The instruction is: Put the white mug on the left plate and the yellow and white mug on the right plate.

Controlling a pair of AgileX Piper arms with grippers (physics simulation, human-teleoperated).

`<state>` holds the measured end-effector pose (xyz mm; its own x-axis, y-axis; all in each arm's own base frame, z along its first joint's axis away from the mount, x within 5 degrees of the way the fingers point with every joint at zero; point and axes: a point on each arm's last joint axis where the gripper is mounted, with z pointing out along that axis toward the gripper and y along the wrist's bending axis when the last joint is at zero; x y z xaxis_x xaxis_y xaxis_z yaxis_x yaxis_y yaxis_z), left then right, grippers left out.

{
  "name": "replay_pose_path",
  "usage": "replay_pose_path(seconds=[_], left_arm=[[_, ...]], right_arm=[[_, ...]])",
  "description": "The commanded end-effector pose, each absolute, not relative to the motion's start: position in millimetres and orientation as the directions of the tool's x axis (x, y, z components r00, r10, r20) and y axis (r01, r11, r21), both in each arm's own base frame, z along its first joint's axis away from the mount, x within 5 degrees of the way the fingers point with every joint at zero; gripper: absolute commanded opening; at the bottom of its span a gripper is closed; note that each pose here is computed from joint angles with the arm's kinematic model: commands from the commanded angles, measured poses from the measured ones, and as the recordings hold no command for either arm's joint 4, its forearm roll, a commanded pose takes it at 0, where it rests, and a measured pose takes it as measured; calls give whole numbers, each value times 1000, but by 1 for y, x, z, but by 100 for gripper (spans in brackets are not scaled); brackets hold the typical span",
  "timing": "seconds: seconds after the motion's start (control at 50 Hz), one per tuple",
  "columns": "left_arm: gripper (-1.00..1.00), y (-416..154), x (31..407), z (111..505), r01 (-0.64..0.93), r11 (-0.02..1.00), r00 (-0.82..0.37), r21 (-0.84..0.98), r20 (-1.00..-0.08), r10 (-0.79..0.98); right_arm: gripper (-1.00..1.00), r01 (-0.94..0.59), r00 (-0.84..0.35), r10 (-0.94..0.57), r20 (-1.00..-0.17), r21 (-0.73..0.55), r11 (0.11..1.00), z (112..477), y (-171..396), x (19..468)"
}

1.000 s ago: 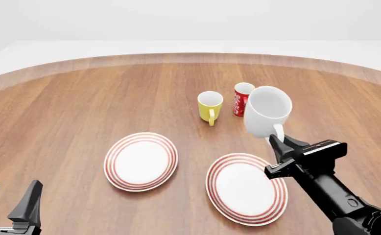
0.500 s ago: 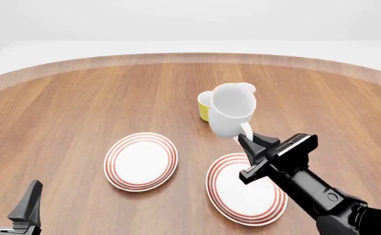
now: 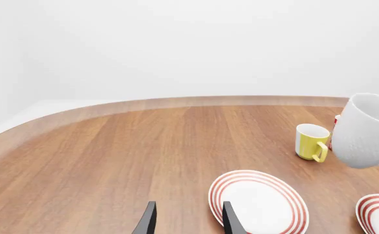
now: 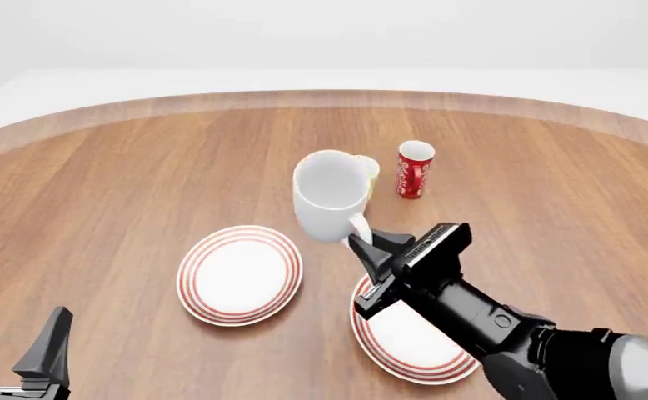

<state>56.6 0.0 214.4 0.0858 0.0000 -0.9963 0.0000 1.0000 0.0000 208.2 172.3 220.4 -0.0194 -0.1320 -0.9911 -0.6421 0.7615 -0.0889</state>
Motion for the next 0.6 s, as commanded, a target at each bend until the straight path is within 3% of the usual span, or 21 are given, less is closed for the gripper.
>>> replay_pose_path(seconds=[0.02, 0.6], left_arm=[[100, 0, 57, 214, 0, 1000, 86, 0, -996, 0], [100, 0, 57, 214, 0, 1000, 86, 0, -996, 0]], right_arm=[[-100, -678, -21, -132, -991, -83, 730, 210, 198, 216], [-100, -702, -41, -123, -992, -59, 710, 180, 236, 242]])
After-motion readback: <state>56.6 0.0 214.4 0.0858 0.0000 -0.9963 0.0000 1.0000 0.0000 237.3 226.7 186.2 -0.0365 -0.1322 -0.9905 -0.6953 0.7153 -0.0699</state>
